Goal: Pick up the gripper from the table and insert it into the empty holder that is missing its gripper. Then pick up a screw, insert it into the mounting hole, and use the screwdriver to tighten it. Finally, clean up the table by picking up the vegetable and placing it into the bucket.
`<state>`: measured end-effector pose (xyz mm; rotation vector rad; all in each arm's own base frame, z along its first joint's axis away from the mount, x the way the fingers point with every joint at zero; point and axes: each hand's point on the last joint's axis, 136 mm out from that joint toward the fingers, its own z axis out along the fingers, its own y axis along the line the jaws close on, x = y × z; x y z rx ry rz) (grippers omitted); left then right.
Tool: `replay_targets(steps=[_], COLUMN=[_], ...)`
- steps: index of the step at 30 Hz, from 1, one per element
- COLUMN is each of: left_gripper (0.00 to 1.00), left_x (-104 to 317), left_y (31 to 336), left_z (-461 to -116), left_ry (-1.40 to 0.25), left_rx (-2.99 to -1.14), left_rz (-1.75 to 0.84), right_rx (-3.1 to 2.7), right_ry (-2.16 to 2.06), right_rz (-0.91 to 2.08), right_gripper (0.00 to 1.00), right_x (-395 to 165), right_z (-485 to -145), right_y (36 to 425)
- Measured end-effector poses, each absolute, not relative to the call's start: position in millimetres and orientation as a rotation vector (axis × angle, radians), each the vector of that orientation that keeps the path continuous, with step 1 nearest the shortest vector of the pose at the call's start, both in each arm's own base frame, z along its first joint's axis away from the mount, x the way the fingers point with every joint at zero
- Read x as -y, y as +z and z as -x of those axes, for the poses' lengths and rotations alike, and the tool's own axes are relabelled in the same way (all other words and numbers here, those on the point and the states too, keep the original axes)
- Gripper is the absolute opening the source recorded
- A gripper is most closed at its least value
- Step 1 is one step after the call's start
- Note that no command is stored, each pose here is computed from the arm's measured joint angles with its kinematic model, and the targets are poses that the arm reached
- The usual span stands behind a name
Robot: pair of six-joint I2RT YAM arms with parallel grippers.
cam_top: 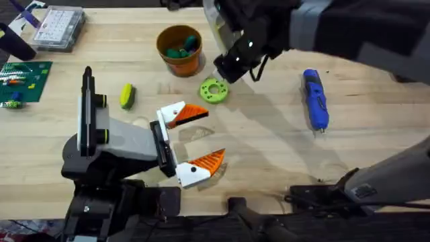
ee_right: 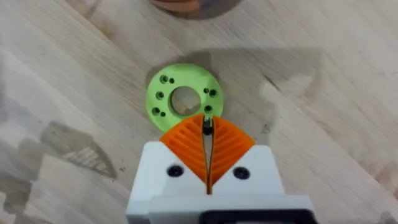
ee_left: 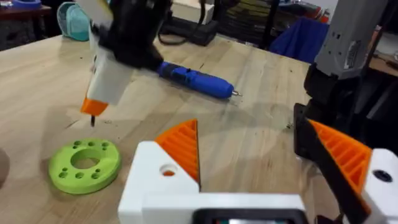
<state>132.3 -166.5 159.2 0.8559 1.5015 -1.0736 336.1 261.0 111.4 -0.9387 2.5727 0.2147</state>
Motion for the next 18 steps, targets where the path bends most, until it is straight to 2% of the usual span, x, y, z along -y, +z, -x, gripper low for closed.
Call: replay_targets(steps=[8,18], left_gripper=[0.986,0.986], left_x=[166,166], left_y=[159,159], left_z=[-132,-132], left_ry=[-1.074,-1.074], left_rx=[-1.502,-1.502], left_rz=[-0.856,-0.856], right_rx=[-2.521,-2.504], right_ry=[0.267,0.413], right_rz=[0.929,0.997], right_gripper=[0.007,0.007], right_x=[-263,-274], right_z=[-331,-302], right_y=[165,220])
